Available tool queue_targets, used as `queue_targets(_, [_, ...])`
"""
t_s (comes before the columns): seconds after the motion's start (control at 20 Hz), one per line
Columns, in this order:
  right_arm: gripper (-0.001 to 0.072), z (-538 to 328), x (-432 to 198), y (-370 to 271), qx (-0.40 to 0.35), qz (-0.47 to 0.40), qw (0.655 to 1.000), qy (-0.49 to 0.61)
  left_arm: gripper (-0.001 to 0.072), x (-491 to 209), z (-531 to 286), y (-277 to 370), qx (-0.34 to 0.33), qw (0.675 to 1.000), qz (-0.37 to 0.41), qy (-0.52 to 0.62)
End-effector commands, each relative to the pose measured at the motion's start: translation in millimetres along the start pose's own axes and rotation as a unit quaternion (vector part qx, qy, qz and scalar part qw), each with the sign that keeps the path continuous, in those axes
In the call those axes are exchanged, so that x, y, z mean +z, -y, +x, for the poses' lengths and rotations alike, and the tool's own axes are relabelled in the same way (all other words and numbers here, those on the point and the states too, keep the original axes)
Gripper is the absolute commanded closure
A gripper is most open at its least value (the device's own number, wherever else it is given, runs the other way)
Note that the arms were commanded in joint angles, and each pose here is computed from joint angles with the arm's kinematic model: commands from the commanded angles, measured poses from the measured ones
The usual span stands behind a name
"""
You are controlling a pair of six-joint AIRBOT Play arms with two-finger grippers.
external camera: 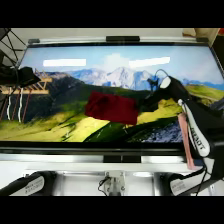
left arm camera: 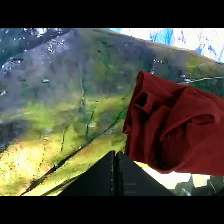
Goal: Fold the shirts.
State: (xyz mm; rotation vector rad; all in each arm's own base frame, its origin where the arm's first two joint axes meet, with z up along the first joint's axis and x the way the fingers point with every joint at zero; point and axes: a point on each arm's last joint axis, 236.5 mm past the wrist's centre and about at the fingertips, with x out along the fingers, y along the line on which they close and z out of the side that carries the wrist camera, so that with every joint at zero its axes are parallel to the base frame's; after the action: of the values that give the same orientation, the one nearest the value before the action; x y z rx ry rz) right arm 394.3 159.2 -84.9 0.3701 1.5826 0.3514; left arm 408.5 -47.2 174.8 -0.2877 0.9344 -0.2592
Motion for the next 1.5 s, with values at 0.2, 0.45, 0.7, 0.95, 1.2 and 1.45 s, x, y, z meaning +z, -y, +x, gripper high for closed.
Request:
queue_targets(0.2, [0.0627,22,25,-74,0.149,-0.033,0.987,0.044,0.0678,1,1,2,-0.003,1.000,0.000,0.003])
queue_targets(0.45, [0.0627,-147,57,-117,0.235,-0.154,0.943,0.178,0.0678,7,1,1,-0.002,1.000,0.000,0.016])
queue_targets(0.7, [0.0628,-280,44,-32,0.121,-0.105,0.942,0.296,0.0678,13,1,1,0.000,1.000,0.000,0.030])
queue_targets(0.95, [0.0627,-344,-16,118,-0.060,0.021,0.947,0.314,0.0678,13,1,1,0.000,1.000,0.008,0.030])
queue_targets(1.2, [0.0627,-395,-49,214,-0.125,0.160,0.902,0.380,0.0678,13,0,6,-0.011,0.999,0.004,0.030])
queue_targets(1.45, [0.0627,-395,-90,225,-0.140,0.236,0.897,0.347,0.0678,16,0,9,-0.017,0.999,0.007,0.035])
